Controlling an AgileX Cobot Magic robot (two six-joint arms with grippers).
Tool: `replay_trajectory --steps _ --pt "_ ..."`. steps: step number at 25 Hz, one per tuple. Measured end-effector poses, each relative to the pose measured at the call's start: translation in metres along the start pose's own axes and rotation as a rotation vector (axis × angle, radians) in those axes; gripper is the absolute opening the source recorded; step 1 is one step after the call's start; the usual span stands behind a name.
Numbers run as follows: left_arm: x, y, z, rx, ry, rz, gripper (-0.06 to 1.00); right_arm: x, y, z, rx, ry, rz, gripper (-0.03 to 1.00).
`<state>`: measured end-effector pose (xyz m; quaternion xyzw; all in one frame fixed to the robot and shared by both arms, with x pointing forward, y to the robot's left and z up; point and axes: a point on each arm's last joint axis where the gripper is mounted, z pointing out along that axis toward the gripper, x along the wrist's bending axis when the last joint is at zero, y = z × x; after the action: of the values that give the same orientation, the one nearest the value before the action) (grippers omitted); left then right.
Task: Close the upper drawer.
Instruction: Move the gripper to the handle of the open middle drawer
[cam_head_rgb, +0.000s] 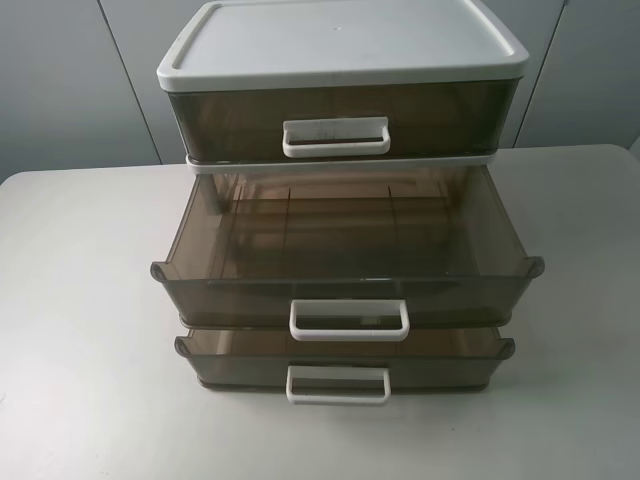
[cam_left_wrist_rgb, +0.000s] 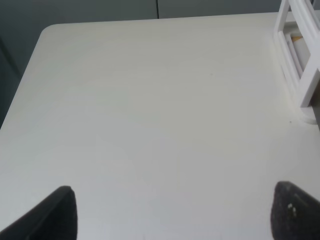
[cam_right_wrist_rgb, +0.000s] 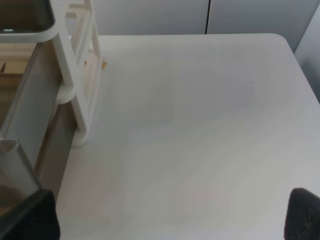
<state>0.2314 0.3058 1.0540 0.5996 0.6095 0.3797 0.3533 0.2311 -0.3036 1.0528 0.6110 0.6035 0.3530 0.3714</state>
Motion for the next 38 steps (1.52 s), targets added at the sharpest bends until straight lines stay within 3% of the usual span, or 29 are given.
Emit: replay_trajectory --steps 38 --pt "0.0 0.0 0.0 0.0 0.0 0.0 0.74 0.0 0.0 0.0 0.0 0.0 0.0 0.68"
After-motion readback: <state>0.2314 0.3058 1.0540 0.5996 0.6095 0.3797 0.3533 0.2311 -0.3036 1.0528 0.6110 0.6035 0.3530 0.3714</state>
